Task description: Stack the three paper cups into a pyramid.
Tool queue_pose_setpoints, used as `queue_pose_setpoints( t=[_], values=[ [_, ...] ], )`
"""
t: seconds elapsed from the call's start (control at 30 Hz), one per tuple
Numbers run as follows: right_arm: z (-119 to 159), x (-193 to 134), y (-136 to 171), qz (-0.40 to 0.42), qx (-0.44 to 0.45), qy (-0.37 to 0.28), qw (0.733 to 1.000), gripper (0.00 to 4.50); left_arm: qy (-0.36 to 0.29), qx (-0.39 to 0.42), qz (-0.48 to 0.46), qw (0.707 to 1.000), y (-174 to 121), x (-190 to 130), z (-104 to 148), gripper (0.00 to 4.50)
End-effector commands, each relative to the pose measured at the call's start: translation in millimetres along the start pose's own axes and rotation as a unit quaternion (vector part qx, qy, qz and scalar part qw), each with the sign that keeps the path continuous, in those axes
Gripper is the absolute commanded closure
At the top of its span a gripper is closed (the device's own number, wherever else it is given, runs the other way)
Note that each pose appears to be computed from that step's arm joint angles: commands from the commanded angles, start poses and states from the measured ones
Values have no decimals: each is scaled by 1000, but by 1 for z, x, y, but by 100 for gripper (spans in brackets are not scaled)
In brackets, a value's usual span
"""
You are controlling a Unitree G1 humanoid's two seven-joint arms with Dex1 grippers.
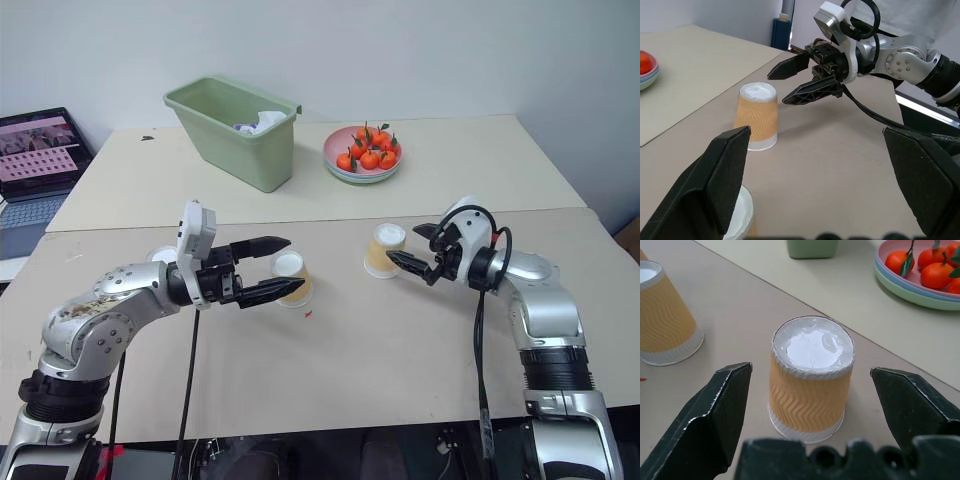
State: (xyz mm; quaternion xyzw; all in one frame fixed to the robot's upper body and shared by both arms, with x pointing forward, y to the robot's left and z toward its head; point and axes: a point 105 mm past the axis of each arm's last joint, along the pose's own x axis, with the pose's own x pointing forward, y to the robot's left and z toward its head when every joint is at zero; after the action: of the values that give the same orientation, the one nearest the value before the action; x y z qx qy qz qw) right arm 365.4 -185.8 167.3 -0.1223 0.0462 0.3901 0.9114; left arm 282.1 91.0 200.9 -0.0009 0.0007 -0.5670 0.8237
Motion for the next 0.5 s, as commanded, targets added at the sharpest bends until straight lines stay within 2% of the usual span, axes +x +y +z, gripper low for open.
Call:
queue_pose_setpoints(
  t=[0.03,0.43,0.5],
  values=[
    [19,10,0,17,-25,-28,999,5,-21,27,12,999,-3,-4,11,0],
    [15,43,-5,39,-29,-35,998,5,-65,37,110,991,6,-23,28,0],
    [17,48,-5,45,-30,-40,998,55,-76,36,133,988,9,-28,32,0]
  ],
)
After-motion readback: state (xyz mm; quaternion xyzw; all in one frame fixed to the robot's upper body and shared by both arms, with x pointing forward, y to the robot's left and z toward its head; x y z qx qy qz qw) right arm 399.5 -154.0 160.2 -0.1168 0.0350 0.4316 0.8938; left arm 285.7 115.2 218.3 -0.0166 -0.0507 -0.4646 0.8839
